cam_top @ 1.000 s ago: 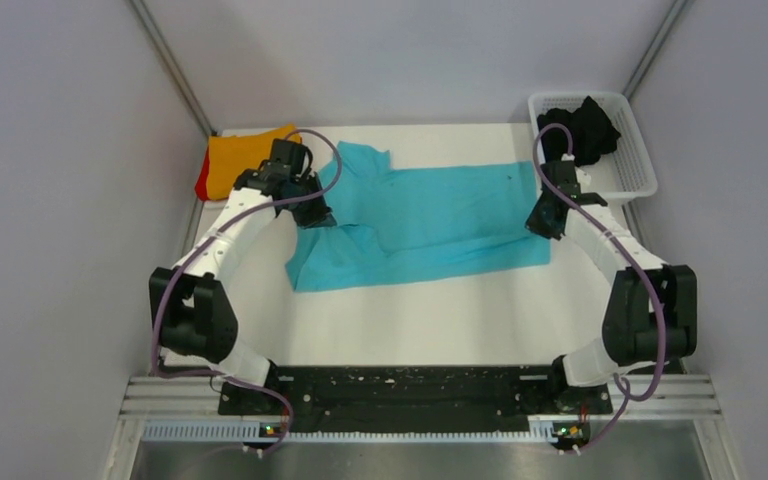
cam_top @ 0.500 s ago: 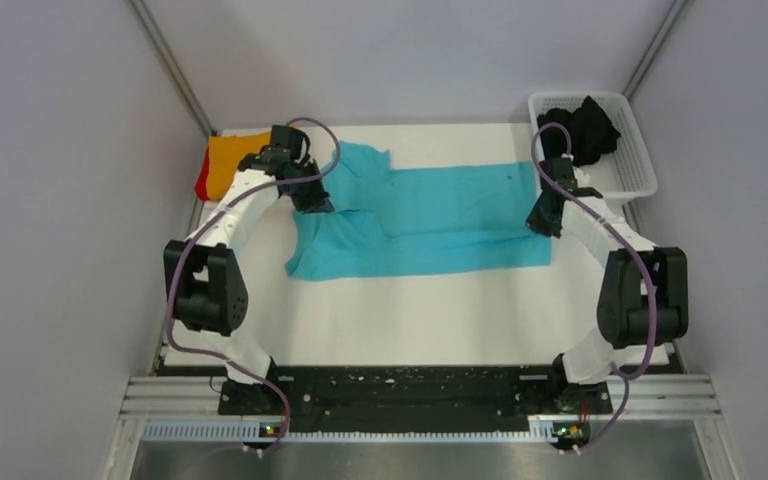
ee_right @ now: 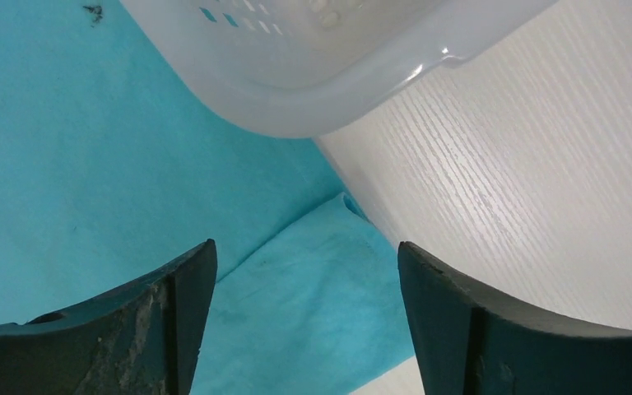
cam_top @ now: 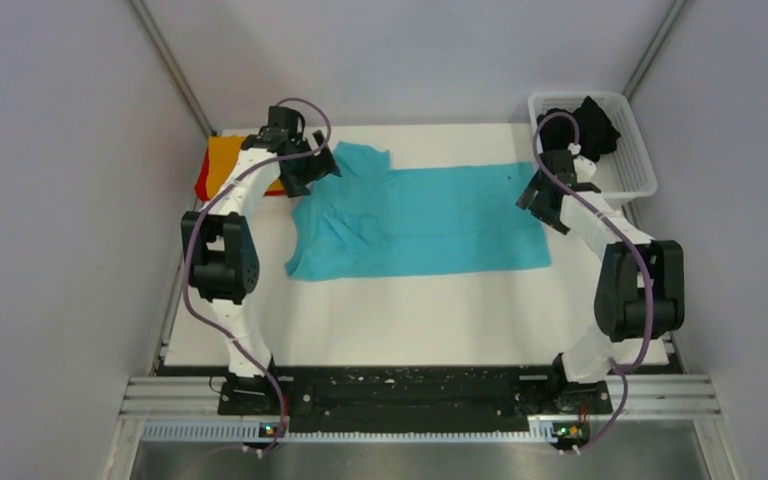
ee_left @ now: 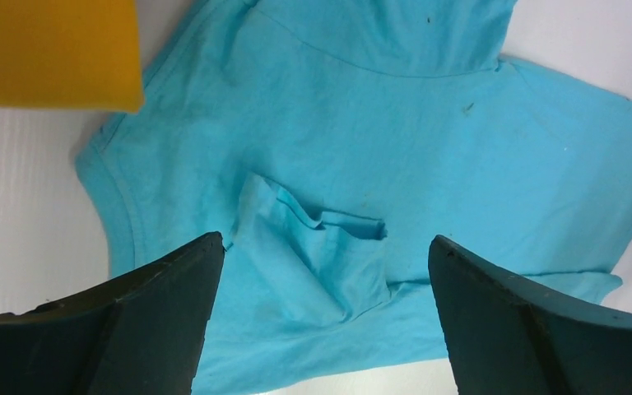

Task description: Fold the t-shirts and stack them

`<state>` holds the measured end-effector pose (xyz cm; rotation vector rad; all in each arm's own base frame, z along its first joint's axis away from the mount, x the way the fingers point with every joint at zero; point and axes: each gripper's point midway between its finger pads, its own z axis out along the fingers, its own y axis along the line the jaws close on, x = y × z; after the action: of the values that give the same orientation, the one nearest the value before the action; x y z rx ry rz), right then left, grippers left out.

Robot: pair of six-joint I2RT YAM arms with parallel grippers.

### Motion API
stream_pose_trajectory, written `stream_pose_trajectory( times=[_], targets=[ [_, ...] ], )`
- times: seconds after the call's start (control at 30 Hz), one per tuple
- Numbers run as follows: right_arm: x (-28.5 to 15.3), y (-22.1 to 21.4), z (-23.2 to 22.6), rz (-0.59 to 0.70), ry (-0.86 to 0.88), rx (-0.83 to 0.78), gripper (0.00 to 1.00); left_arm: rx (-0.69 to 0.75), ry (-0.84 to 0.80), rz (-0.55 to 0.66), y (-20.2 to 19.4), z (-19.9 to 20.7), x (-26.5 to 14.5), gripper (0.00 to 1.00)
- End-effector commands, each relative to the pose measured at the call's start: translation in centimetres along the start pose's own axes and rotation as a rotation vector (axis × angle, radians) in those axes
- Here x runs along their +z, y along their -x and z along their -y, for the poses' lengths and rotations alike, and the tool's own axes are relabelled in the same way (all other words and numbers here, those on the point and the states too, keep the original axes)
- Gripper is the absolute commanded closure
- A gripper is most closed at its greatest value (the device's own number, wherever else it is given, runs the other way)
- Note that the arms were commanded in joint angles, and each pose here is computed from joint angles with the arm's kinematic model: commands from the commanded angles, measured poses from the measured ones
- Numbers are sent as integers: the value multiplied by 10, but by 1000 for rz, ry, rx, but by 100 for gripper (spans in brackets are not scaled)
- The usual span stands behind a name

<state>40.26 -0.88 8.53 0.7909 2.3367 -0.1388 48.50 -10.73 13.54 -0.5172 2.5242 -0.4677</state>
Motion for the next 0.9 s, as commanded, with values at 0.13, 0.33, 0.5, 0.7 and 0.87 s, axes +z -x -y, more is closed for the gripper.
stream_pose_trajectory(
  times=[0.13,0.33,0.5,0.7,0.87],
  targets=[
    [-48,-18,-40,54,307,-91,1,7,-132,-29,-65,10,-43,1],
    [-43,-72,-98,-41,501,-198,1,-3,-141,-107,-107,-4,-10,1],
    [-25,-96,-103,-78,487,-219,1,-32,-109,-162,-132,-22,12,1],
    [-19,-141,-62,-180,411,-242,1,-89,-19,-217,-180,-64,18,1],
    [-35,-173,-20,-271,344,-264,1,-142,79,-290,-226,-100,3,1]
  ],
)
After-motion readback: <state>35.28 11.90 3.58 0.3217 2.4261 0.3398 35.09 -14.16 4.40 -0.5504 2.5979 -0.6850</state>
